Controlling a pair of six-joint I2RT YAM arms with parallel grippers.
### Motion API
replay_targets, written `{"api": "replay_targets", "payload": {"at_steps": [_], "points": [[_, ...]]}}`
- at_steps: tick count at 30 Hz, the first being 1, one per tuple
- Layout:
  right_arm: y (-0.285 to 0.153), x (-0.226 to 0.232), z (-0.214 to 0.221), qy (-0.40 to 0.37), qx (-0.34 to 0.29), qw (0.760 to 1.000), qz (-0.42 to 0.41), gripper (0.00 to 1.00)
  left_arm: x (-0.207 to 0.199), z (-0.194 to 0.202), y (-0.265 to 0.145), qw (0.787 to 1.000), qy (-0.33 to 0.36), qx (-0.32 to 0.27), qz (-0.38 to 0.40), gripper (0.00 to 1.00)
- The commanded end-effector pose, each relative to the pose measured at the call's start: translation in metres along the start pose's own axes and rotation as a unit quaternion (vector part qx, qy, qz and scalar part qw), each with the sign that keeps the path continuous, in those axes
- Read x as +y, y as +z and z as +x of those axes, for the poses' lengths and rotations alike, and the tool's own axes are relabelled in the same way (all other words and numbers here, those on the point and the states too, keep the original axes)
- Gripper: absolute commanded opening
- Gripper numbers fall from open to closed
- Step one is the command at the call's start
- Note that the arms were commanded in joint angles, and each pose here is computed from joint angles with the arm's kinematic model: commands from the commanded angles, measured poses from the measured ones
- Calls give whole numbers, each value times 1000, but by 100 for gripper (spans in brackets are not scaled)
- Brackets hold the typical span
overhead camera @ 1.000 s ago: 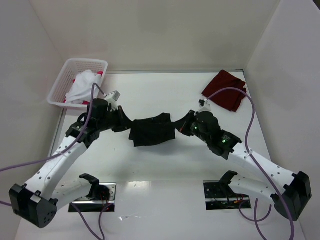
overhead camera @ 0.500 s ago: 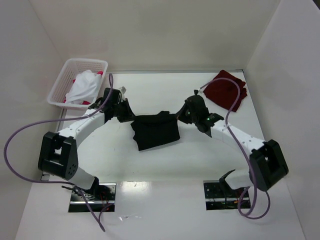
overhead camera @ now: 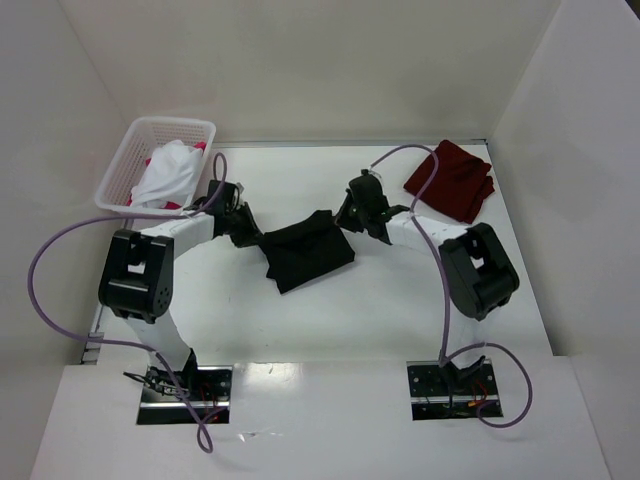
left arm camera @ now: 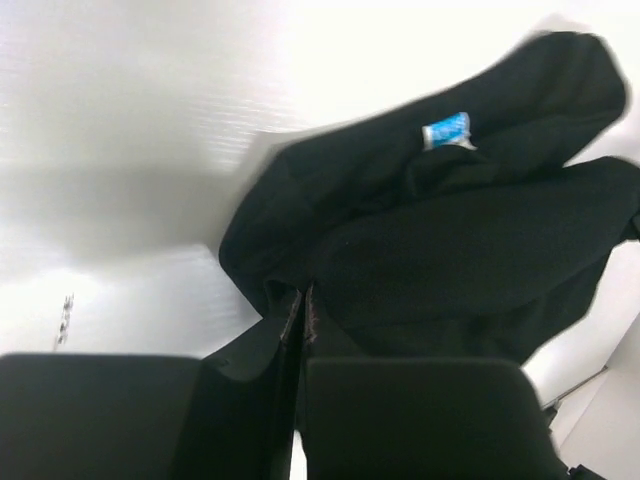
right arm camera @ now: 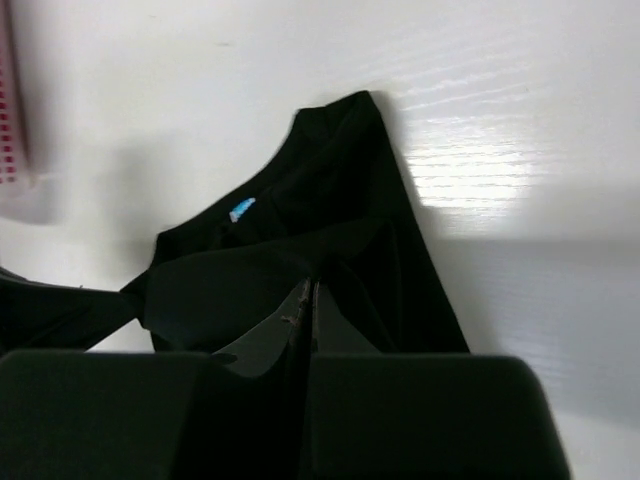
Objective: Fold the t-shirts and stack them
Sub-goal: Fold the long partially folded tshirt into a neat square
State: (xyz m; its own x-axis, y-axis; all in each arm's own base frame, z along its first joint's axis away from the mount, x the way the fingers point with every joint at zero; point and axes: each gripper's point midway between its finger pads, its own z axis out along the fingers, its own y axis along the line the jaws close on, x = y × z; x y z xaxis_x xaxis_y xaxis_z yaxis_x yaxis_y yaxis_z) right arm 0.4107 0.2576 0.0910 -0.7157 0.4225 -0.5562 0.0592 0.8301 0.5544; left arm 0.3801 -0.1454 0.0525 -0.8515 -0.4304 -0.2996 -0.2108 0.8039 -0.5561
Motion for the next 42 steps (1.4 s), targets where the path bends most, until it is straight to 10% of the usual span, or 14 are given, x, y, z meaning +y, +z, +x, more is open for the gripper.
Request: {"api": "replay_targets", "payload": {"at_steps": [1,3,5,10,15,18,20,24,42], "points": [[12,16,-36,-9,-43,999,-26,4,-8,-22,4,1000,-4,-21,22,5],[23,15,-42,-11,-44,999,-26,9,-5,-26,8,999,-6,-26,23,11],[28,16,-47,-13,-41,999,-33,17,-6,-28,9,999,-10,-26,23,39],[18,30,-75,-31,-67,996,-55,63,-30,-48,-18,996,11,-68,47,72],[-21,52,-100,-37,-103,991,-80,77,-65,-68,-74,988,45,-128,80,87],[-49,55,-98,-38,-112,989,-94,41,-93,-58,-101,979,74,-144,126,71],[-64,65,-95,-38,-111,985,-125,13,-102,-44,-102,976,75,-133,158,29],[-51,57,-57,-33,-42,988,-145,0,-101,-15,-88,978,66,-87,180,0],[31,10,13,-13,77,991,-106,0,-54,19,17,993,26,6,118,0]]}}
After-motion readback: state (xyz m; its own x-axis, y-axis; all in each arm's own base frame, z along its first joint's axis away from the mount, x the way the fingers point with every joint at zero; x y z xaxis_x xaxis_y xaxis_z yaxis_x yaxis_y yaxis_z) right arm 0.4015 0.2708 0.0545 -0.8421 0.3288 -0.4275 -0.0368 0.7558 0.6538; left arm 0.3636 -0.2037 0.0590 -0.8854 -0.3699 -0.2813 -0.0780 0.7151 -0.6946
